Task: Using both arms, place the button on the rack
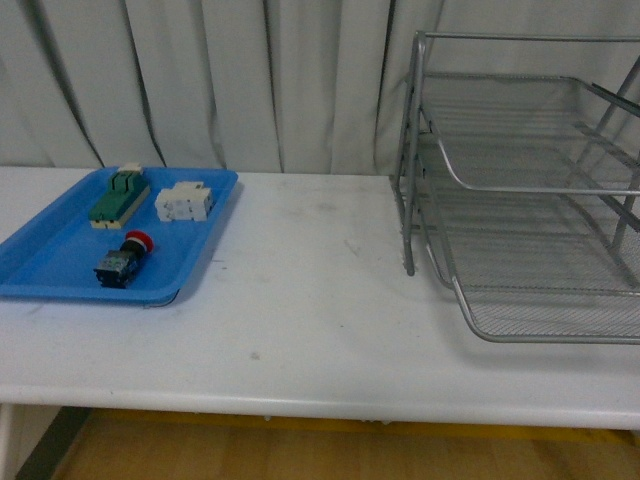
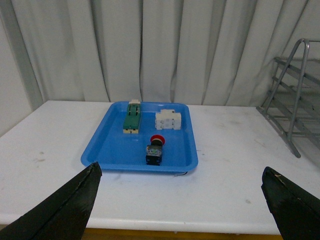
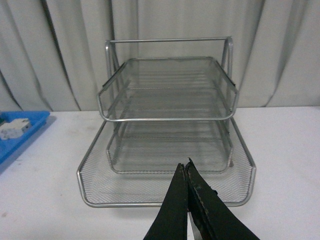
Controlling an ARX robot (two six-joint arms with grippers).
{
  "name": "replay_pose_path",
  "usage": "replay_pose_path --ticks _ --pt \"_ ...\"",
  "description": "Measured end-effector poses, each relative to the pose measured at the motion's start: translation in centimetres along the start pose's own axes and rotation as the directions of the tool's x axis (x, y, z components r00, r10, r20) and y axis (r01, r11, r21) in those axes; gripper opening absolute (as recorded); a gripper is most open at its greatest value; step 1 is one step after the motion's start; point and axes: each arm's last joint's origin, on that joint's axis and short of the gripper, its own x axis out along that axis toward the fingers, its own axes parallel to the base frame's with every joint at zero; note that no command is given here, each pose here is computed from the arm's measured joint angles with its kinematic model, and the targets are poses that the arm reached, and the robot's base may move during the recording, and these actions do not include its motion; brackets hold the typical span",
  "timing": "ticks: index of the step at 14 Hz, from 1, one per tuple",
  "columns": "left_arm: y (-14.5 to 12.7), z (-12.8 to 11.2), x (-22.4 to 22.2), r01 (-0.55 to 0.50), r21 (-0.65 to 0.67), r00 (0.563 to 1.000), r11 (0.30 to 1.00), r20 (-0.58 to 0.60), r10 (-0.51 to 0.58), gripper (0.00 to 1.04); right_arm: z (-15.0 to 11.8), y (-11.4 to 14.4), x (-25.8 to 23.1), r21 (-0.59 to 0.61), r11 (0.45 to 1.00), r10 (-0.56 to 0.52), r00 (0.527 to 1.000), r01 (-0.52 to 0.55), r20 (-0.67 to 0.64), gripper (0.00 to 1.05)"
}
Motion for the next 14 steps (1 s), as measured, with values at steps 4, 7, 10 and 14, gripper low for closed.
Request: replay_pose_path --ticks 4,7,10,14 --pt "0.0 0.0 0.0 0.000 0.000 1.000 1.000 0.000 0.000 0.98 0.3 0.0 -1.1 -0.009 1.000 -0.012 1.000 0.013 0.012 0.02" --pt "0.0 0.0 0.0 0.000 0.000 1.000 1.000 0.000 0.000 0.98 0.4 0.0 -1.8 -0.009 1.000 -0.012 1.000 0.013 0.013 0.02" --pt "0.0 0.0 0.0 0.000 0.000 1.000 1.000 0.000 0.000 0.98 0.3 0.0 -2.3 -0.009 1.000 -0.012 1.000 0.012 0.012 0.02" --pt "0.0 0.0 0.0 0.000 0.000 1.000 1.000 0.000 0.000 0.98 0.0 0.0 -3.0 -0.009 1.000 -0.013 1.000 0.013 -0.022 0.02"
